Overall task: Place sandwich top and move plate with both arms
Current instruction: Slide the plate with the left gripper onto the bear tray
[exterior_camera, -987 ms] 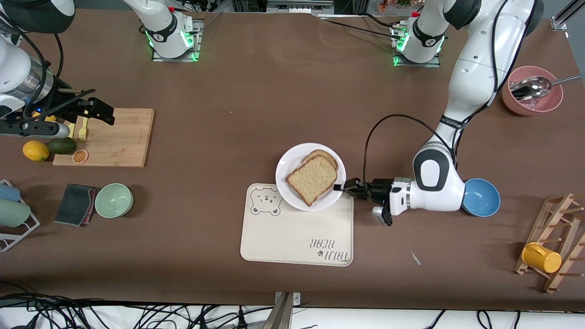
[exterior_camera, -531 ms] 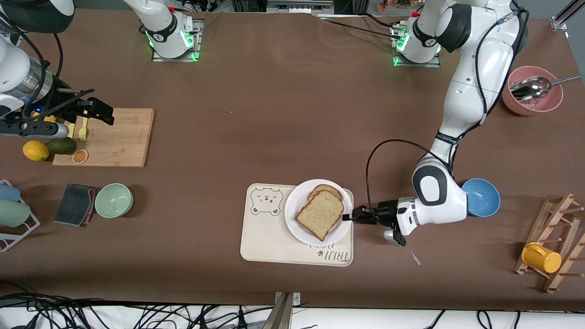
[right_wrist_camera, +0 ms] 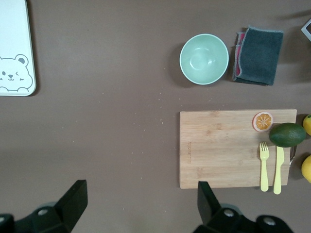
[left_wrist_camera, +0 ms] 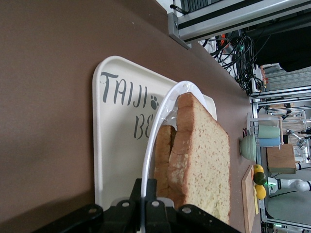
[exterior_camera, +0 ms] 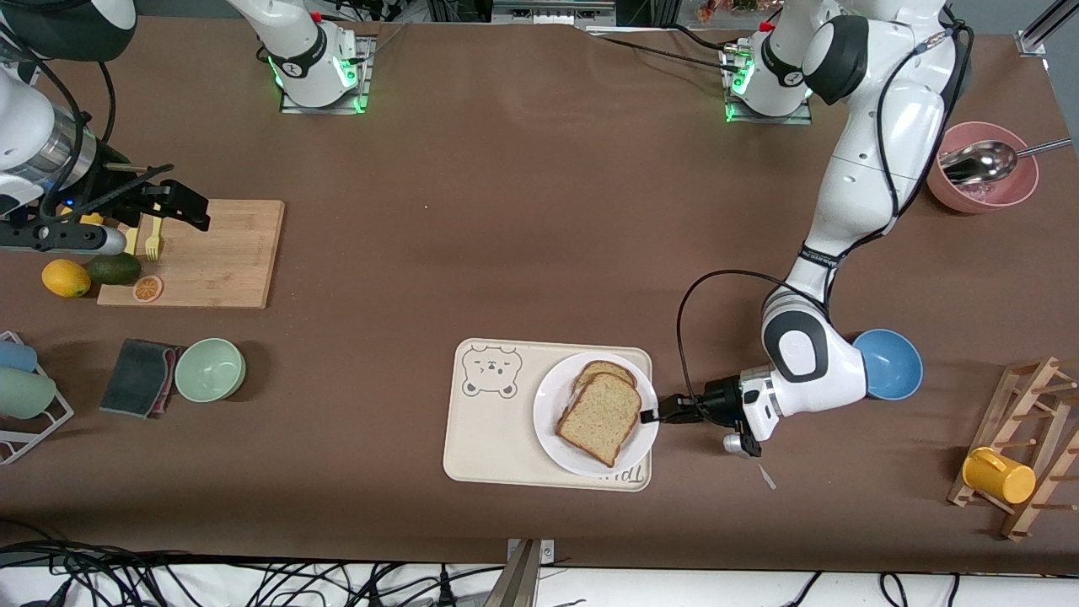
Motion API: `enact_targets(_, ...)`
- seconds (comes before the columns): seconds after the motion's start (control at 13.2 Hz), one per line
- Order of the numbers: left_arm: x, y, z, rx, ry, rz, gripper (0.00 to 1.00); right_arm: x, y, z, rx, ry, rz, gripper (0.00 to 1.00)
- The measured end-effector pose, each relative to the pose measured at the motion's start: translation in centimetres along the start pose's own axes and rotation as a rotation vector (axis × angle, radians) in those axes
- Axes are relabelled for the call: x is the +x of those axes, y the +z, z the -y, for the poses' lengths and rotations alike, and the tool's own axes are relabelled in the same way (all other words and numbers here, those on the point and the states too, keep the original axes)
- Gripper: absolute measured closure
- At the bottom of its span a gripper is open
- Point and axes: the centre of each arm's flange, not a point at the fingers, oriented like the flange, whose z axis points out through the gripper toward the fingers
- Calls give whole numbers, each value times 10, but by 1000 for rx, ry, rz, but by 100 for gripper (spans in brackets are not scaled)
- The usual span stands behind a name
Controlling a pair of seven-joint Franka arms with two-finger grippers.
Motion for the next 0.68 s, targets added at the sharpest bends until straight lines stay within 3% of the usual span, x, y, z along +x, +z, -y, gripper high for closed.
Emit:
enact_targets(0.3, -9, 6, -3, -62, -4, 76, 96, 0, 0, 0, 0, 0, 0, 0)
enact_targets(0.68, -13, -3, 13, -73, 13, 92, 96, 0, 0, 0, 0, 0, 0, 0)
